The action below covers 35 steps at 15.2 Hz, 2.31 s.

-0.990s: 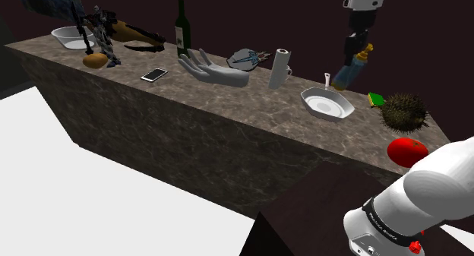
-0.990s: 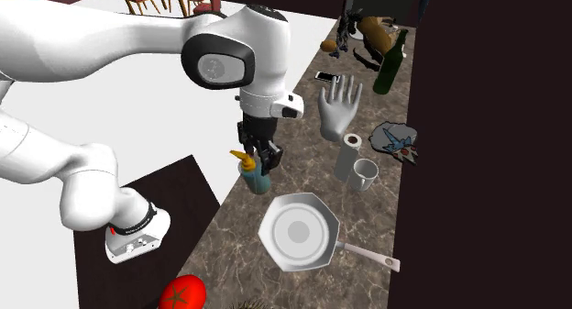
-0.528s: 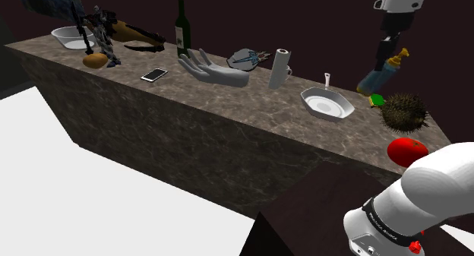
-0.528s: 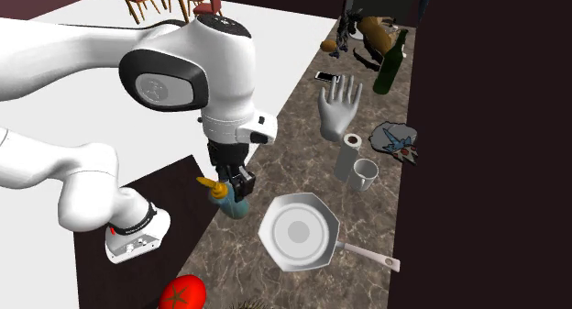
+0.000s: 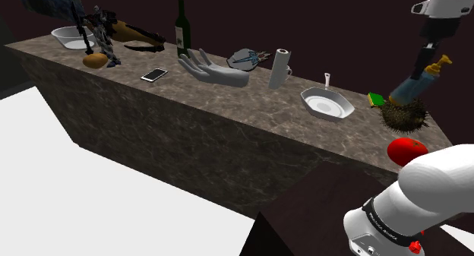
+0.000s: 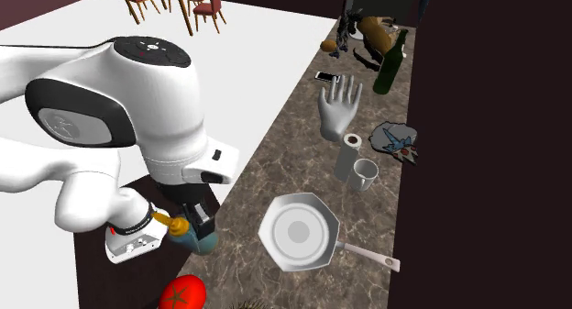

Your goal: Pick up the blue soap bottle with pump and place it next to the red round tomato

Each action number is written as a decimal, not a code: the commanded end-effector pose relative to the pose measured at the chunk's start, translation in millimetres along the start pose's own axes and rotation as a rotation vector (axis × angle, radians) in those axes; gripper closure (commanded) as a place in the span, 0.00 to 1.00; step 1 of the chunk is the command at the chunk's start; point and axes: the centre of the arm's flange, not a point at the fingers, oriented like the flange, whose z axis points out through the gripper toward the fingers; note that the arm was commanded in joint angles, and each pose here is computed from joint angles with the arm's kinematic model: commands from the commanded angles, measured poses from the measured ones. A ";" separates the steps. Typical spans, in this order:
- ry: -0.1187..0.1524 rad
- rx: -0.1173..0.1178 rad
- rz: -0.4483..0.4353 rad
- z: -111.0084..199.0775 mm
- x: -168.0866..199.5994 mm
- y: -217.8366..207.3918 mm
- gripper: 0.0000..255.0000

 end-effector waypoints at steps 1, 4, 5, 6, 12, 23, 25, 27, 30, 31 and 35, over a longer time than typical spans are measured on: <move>0.000 0.000 -0.001 4.1 -28.6 7.2 1.00; 0.000 0.000 -0.001 9.7 -66.8 15.8 1.00; 0.000 0.000 -0.001 11.6 -79.6 18.6 1.00; 0.000 0.000 -0.001 13.5 -92.3 21.5 1.00; 0.000 0.000 -0.001 24.9 -168.8 38.6 1.00; 0.000 0.000 -0.001 45.7 -309.0 70.0 1.00; 0.000 0.000 -0.001 51.1 -309.5 70.1 1.00; 0.000 0.000 -0.001 61.3 -307.1 69.5 1.00; 0.000 0.000 -0.001 76.7 -303.5 68.6 1.00; 0.000 0.000 -0.001 81.8 -302.3 68.3 1.00; 0.000 0.000 -0.001 102.4 -297.4 67.1 1.00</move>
